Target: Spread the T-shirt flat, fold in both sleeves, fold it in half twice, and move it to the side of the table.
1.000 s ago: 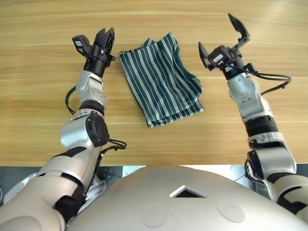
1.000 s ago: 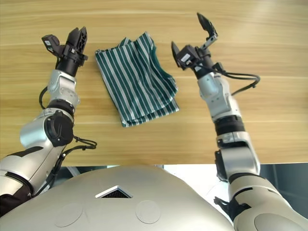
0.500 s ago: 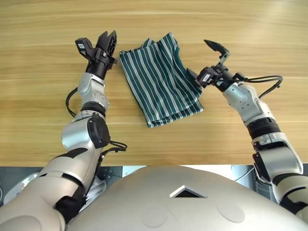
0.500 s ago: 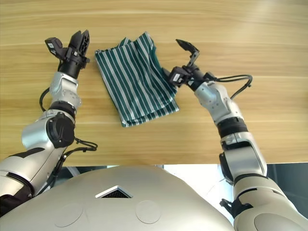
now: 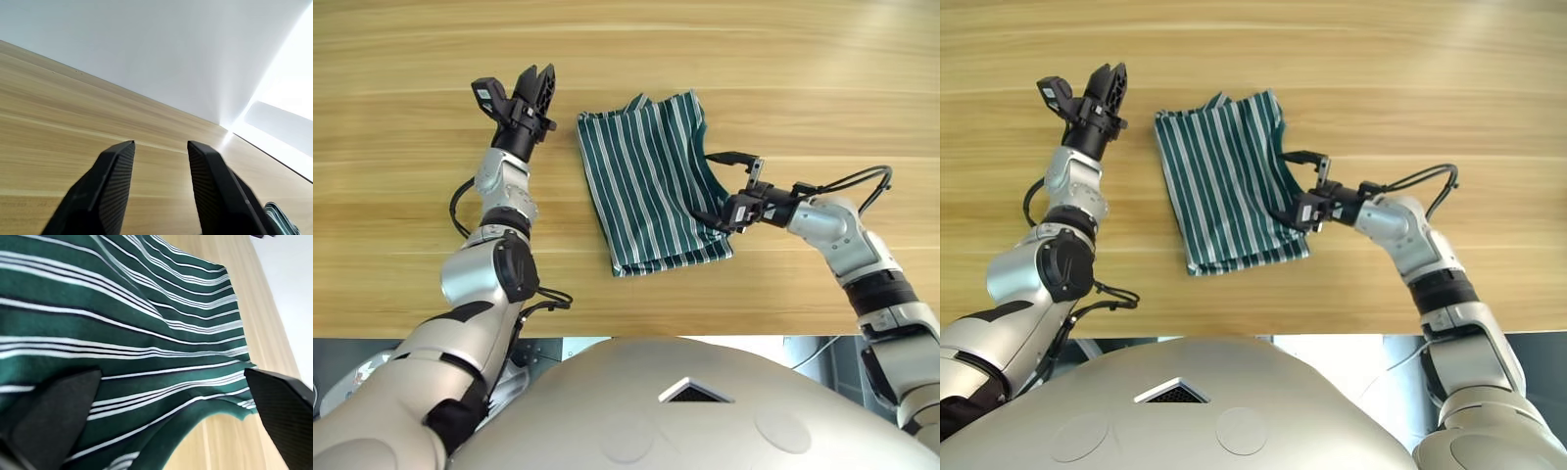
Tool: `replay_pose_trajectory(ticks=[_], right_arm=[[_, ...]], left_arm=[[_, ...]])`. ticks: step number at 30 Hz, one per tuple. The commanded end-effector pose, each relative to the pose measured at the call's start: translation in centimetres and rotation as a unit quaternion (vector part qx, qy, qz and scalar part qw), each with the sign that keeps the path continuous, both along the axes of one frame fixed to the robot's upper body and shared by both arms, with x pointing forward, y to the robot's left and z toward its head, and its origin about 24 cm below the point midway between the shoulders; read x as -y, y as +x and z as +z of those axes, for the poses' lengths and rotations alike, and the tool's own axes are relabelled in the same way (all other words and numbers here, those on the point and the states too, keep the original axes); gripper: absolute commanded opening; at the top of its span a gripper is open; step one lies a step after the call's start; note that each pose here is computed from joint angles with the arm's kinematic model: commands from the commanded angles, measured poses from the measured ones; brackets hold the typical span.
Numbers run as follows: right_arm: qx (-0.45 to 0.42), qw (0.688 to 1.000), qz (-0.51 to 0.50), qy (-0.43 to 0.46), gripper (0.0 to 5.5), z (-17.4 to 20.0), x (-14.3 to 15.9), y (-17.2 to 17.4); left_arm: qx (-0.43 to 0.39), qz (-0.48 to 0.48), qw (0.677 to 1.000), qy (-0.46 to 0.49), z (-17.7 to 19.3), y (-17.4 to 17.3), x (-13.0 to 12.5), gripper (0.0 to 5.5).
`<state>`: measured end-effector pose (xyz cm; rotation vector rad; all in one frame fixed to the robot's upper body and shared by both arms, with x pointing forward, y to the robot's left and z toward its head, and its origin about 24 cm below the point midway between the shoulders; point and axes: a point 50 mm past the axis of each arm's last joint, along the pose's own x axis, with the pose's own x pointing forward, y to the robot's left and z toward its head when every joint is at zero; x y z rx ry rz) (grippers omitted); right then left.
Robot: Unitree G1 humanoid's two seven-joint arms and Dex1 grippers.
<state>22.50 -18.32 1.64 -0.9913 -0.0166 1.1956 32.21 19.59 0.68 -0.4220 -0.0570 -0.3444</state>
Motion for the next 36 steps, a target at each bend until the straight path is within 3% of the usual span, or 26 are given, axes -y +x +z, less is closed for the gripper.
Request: replay_pose_trajectory(ticks=[1,11,15,20,26,29,32,36], right_arm=[[-0.107,0.991,0.069,-0.032,5.38,-2.1,-0.4,-4.0],[-0.122,0.986,0.112,0.028,5.38,-0.5,-2.1,-5.0],[-0.087,0.991,0.083,0.053,5.38,0.7,-1.9,-3.7],[-0.007,0.995,0.022,0.098,5.38,3.5,-1.2,-0.8],[0.041,0.990,0.001,0.132,5.38,5.7,-0.9,0.3],[0.054,0.992,-0.006,0.112,5.38,6.7,0.4,0.5],[0.034,0.998,-0.007,0.049,5.38,6.7,2.8,-0.4],[-0.040,0.998,0.005,-0.040,5.38,5.9,6.0,-3.3]], left_arm=[[0.001,-0.006,1.000,0.007,0.2,0.2,0.1,2.00],[0.012,-0.016,1.000,0.022,0.4,0.2,0.3,2.00],[0.039,-0.038,0.997,0.059,0.7,-0.1,0.3,2.00],[0.151,-0.118,0.973,0.130,2.9,-0.9,-0.1,2.00],[0.258,-0.218,0.919,0.202,5.6,-3.2,-1.0,2.00],[0.278,-0.317,0.868,0.263,6.4,-6.3,-1.5,2.00],[0.258,-0.413,0.816,0.313,7.2,-9.6,-2.5,2.00],[0.158,-0.515,0.753,0.378,7.2,-13.9,-5.0,2.00]])
